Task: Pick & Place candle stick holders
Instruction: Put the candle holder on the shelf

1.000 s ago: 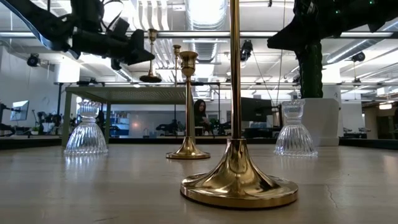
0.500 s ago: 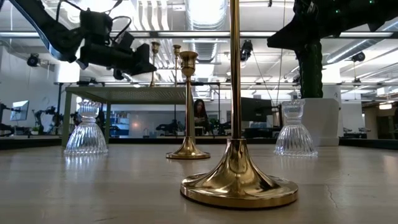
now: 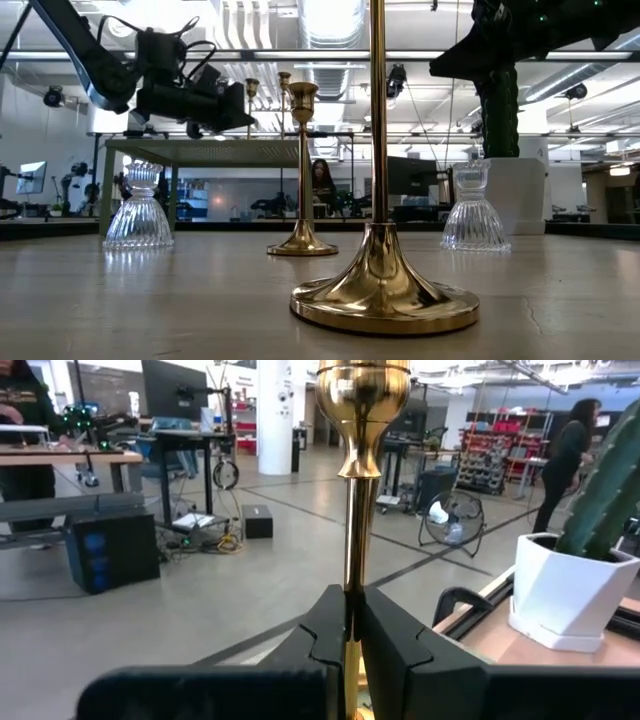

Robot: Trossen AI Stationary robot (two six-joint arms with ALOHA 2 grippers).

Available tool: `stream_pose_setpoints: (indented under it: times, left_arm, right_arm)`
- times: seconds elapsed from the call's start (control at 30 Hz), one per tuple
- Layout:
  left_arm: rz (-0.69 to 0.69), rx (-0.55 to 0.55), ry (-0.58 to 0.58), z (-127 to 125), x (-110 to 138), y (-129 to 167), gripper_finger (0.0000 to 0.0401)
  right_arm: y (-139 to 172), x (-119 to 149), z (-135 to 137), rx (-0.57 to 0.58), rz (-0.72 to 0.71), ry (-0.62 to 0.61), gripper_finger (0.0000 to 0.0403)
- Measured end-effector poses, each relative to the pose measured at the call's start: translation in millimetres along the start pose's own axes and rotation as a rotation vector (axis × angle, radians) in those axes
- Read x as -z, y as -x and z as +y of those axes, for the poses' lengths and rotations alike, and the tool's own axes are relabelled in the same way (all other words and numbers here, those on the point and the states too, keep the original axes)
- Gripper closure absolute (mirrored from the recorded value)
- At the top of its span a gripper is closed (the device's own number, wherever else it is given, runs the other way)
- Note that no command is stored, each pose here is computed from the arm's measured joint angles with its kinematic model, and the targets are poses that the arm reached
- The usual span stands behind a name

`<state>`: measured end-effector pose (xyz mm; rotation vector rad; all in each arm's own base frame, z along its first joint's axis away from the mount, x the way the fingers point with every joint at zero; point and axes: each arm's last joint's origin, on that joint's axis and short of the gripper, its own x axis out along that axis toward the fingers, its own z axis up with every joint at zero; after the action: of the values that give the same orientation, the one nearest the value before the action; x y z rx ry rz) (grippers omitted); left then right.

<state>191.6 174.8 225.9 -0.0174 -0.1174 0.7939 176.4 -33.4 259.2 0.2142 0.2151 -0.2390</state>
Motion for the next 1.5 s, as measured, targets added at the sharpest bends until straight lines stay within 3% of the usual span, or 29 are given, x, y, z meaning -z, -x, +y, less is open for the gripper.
stream_pose_setpoints:
  times: [0.93, 1.5]
  left_arm:
    - [-0.022, 0.046, 0.031, 8.0, 6.9, -6.7, 0.0383]
    - [0.032, 0.204, 0.106, 1.7, 7.2, -4.0, 0.0383]
  right_arm:
    - [-0.1, -0.4, 0.0, 0.001, -0.004, 0.016, 0.0346]
    - [-0.1, -0.3, 0.0, 0.001, -0.005, 0.022, 0.0346]
